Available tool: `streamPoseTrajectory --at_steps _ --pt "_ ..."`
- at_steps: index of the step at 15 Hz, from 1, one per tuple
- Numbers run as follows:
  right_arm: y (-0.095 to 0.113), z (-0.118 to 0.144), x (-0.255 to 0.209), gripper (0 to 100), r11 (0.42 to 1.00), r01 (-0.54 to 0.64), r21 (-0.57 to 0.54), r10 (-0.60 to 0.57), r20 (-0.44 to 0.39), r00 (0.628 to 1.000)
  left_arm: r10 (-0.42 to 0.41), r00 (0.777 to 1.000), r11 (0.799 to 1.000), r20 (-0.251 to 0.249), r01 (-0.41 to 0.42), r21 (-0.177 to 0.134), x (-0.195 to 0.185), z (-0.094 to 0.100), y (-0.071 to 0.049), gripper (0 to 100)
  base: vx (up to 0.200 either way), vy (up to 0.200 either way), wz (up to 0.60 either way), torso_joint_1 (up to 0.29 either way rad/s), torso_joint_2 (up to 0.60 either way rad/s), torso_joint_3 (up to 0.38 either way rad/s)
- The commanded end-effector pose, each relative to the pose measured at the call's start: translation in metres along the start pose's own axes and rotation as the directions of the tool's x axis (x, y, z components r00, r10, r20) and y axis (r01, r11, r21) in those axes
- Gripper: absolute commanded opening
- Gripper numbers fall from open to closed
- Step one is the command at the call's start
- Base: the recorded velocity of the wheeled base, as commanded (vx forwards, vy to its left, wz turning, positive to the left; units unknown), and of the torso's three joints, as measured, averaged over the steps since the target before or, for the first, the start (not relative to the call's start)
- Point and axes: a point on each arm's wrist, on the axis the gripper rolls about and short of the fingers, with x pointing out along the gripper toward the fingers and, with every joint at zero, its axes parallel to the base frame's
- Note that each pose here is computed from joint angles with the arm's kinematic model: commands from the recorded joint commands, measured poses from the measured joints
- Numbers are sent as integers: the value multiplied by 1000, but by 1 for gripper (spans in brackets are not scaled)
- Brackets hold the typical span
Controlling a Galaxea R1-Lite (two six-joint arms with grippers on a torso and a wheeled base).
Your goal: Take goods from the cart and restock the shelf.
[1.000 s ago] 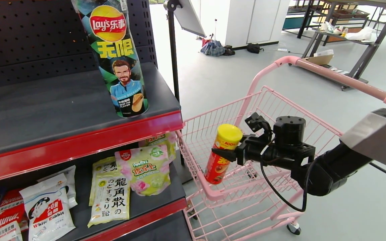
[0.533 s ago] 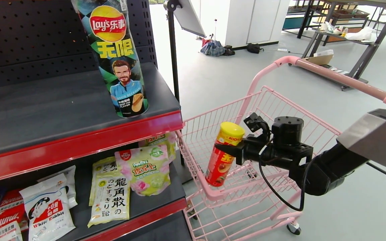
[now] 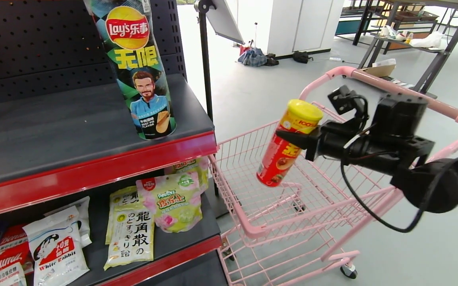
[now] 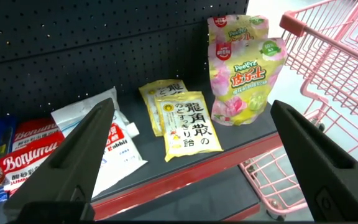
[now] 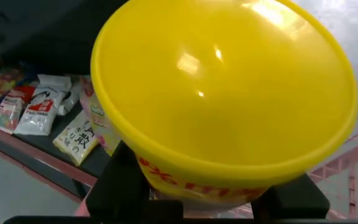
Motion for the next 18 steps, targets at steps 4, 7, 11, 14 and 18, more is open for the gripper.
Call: streamPoseTrajectory --at_steps 4,7,11,14,18 --pt "78 48 -197 0 895 447 -5 -447 -31 894 0 1000 1000 -2 0 -1 0 0 0 100 0 0 0 0 0 0" --pt "113 16 -260 0 864 503 24 -497 -115 860 0 1000 1000 -2 0 -1 0 0 0 100 0 0 0 0 0 0" --pt "122 -8 -280 0 777 629 21 -618 -167 768 0 1000 1000 -2 0 -1 0 0 0 100 0 0 0 0 0 0" --pt "126 -20 -283 0 770 638 -34 -632 -179 754 0 1000 1000 -2 0 -1 0 0 0 100 0 0 0 0 0 0" --pt "126 -19 -283 0 771 636 -34 -631 -173 756 0 1000 1000 -2 0 -1 0 0 0 100 0 0 0 29 -109 -78"
